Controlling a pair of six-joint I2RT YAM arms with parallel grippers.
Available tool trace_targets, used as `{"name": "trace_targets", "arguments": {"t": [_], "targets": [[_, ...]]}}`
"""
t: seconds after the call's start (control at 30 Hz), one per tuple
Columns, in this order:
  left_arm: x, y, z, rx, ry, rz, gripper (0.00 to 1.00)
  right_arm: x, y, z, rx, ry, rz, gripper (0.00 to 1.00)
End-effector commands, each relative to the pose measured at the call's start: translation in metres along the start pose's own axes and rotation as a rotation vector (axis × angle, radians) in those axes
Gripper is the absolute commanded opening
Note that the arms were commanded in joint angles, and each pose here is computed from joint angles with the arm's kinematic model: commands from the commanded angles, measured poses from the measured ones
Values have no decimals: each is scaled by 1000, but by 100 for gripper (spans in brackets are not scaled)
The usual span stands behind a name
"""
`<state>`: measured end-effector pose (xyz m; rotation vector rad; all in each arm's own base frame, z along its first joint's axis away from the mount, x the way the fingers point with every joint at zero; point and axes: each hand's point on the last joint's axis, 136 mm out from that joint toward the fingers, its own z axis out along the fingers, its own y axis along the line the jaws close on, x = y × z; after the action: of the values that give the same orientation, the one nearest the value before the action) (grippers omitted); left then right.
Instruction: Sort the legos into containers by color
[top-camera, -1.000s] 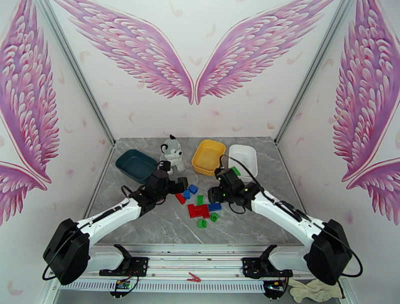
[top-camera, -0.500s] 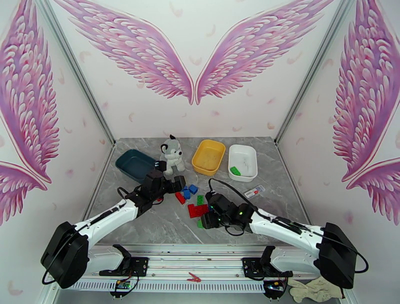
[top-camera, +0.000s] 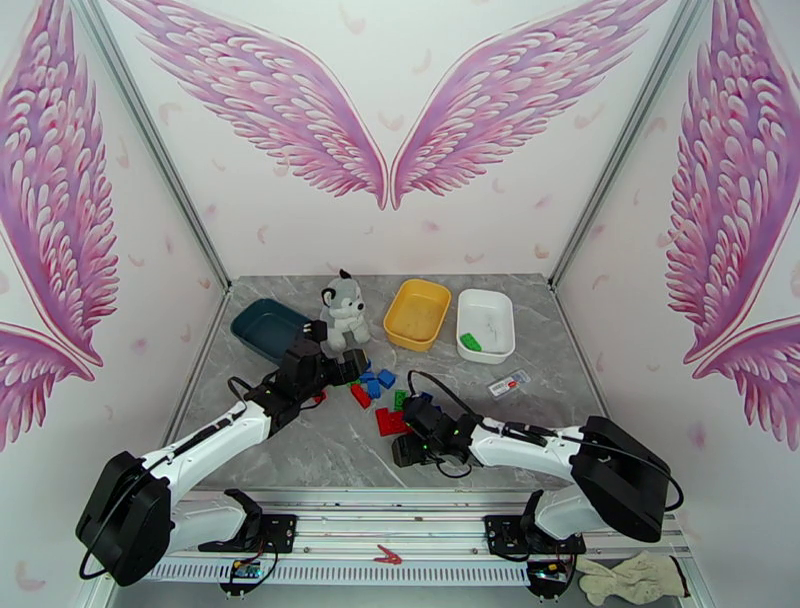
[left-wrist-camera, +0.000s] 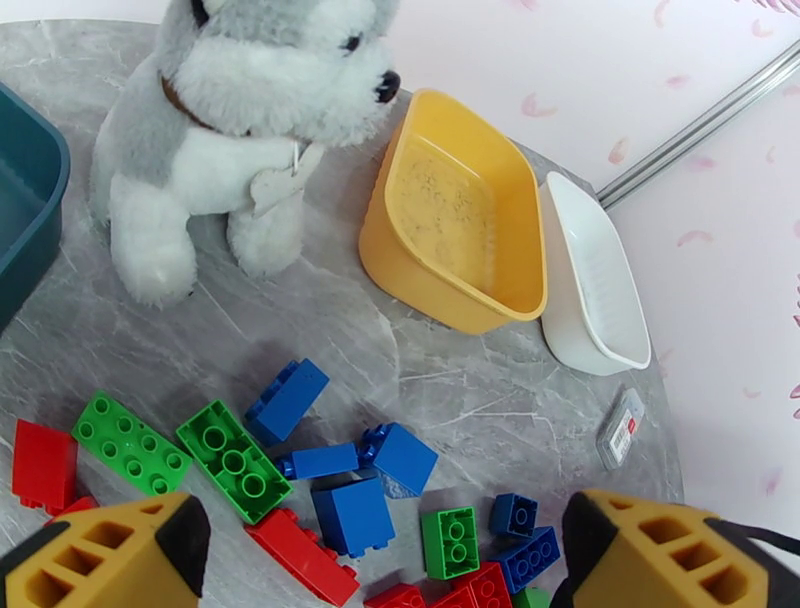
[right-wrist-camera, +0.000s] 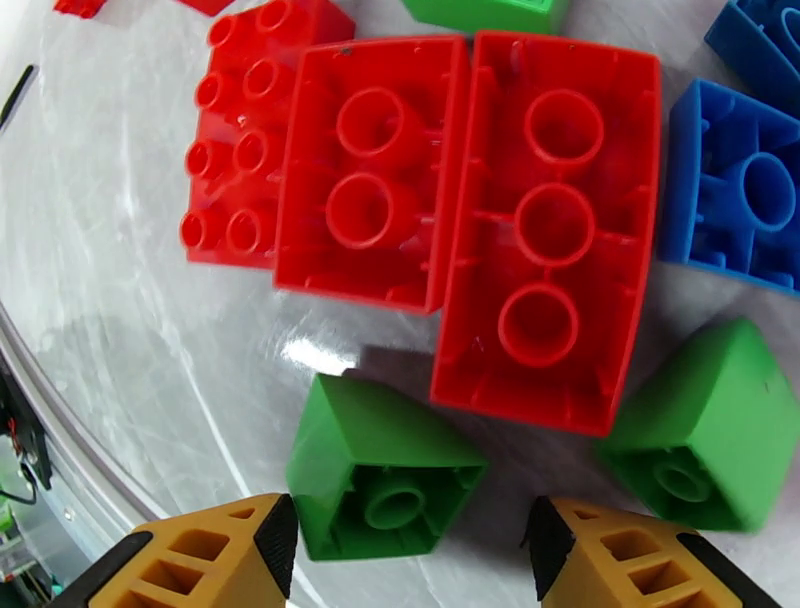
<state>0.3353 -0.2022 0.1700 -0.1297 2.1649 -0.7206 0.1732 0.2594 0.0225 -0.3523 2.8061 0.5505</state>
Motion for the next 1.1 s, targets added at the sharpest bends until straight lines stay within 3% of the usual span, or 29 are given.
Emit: {"name": "trace_targets", "arguments": {"t": [0.0, 0.43, 0.73, 1.07], "targets": [[-1, 2, -2, 1, -14, -3, 99, 2, 9, 15, -45, 9, 15, 69], [2, 2, 1, 2, -5, -5, 99, -8, 19, 25, -50, -7, 10, 62], [1, 3, 2, -2, -6, -5, 99, -11, 25, 33, -54, -1, 10, 51], [0, 3, 0, -4, -12, -1, 99, -27, 24, 3, -31, -84, -5, 44]]}}
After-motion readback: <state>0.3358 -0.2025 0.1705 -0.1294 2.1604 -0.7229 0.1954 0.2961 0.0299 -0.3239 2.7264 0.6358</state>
